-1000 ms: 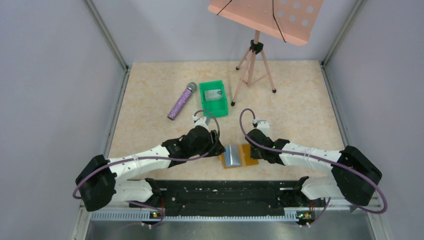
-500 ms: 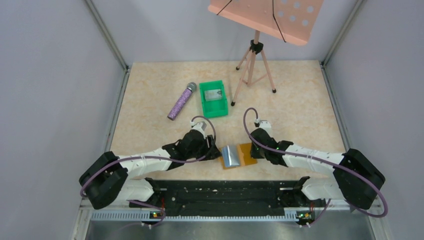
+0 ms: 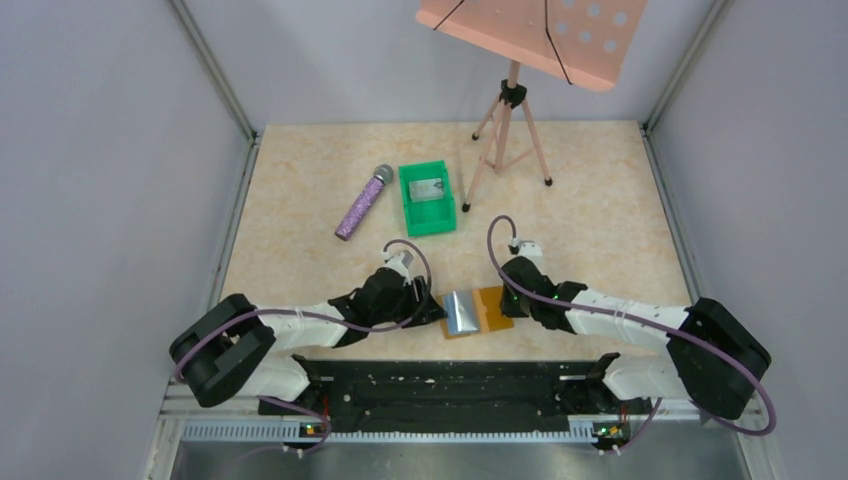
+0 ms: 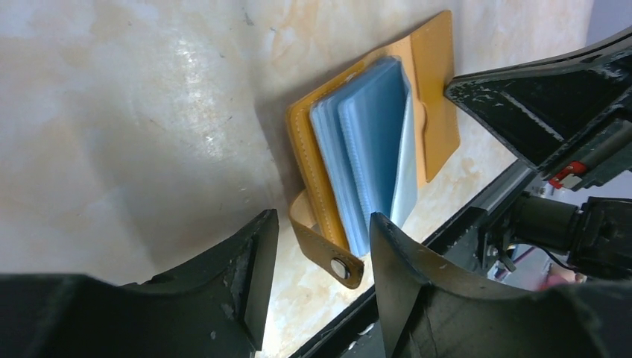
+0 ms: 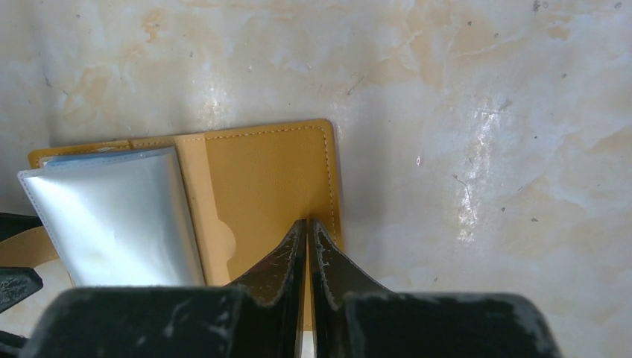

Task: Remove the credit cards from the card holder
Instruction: Remove the credit card from the card holder.

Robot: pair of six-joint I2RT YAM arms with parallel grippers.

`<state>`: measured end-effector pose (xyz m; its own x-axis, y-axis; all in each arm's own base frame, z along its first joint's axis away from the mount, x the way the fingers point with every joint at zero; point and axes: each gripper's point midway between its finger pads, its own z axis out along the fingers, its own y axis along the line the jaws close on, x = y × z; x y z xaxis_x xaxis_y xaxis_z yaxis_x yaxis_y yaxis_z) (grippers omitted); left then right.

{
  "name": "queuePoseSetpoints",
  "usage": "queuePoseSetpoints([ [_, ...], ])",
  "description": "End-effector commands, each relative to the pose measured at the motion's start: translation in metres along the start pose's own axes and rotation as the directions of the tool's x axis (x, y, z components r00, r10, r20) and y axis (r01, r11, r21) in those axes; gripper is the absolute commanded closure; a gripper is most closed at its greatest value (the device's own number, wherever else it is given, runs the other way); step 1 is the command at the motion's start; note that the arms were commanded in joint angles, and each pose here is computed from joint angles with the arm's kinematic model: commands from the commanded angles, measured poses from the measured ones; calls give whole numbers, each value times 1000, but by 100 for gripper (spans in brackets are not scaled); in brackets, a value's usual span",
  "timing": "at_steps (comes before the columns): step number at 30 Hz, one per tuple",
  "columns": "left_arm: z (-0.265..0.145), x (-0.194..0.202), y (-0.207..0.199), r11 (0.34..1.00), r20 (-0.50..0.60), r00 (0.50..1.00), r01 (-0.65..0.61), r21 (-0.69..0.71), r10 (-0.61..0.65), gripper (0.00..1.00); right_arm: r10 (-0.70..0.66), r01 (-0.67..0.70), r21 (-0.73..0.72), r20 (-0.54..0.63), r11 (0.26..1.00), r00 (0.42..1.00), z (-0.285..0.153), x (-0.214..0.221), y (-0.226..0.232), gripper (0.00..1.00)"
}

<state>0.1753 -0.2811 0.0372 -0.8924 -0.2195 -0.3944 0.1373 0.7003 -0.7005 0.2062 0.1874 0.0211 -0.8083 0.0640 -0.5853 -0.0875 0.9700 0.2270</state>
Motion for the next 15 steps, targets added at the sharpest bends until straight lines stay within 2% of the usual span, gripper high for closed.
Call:
queuePoseSetpoints([
  [1,1,-11,-20,995,46,999,5,100,-9,47,3,-3,-5,-23,1000,1000,-1,8,-4,96],
  [12,8,-6,-33,979,24,998,55,196,-61,53,8,-8,-20,-27,1000,1000,0,9,-1,96],
  [15,9,-6,-39,973,13,998,63,223,-68,63,12,-13,-39,-25,999,1000,-1,8,2,96],
])
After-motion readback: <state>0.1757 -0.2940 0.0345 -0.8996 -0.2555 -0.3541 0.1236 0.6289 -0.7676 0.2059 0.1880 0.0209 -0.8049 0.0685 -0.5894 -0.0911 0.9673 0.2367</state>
